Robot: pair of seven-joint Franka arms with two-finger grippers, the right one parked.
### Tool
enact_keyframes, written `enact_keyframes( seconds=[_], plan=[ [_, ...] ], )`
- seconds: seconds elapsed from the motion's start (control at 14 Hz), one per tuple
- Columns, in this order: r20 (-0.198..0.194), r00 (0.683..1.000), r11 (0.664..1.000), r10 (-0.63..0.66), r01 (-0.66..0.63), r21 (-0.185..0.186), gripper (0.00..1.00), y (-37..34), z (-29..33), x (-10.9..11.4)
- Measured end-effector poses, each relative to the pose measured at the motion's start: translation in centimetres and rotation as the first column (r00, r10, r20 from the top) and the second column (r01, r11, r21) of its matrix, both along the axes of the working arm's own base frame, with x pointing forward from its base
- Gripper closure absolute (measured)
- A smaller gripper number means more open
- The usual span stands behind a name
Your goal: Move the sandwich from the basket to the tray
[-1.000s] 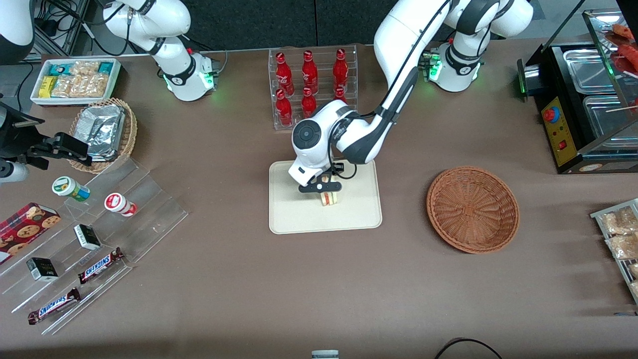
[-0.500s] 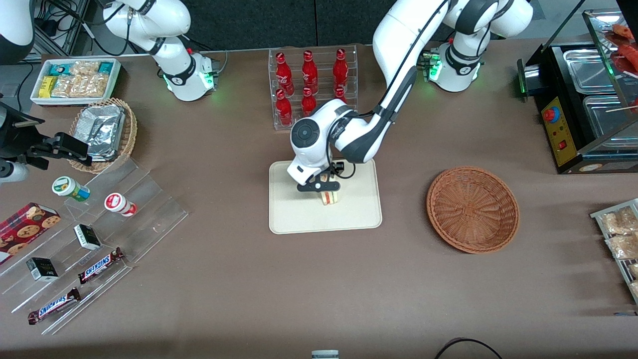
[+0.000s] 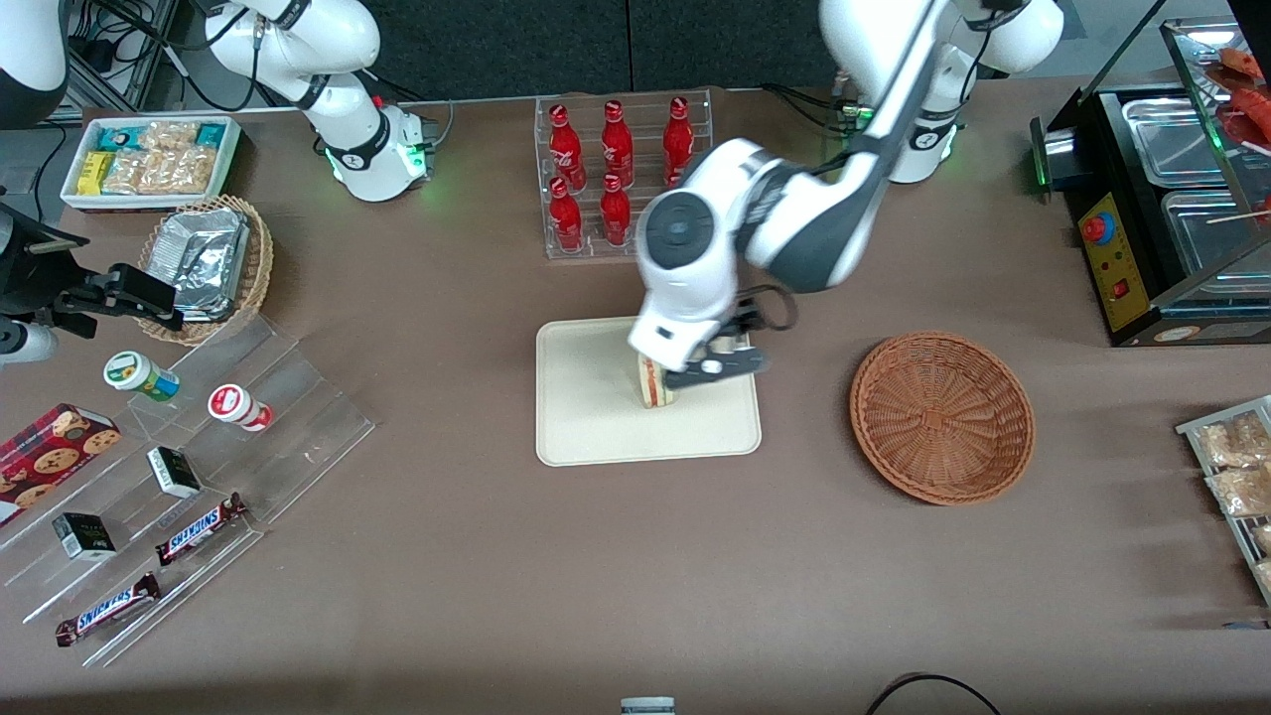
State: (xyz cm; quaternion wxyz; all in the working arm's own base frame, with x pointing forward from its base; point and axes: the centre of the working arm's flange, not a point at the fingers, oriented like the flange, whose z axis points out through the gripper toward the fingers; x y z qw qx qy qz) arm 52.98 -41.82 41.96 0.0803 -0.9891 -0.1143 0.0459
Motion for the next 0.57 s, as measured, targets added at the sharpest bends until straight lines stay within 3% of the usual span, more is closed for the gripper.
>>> enact_keyframes(
  seconds=[0.14, 0.29, 0.57],
  plan=[
    [-0.001, 0.999, 0.999, 0.044, -0.044, 0.017, 0.00, 5.3, 3.2, 2.1],
    [-0.030, 0.999, 0.999, 0.031, -0.030, 0.011, 0.00, 10.9, 5.7, 3.8],
    [-0.083, 0.996, 0.999, -0.038, 0.035, -0.040, 0.00, 21.3, 10.7, 5.2]
  ],
)
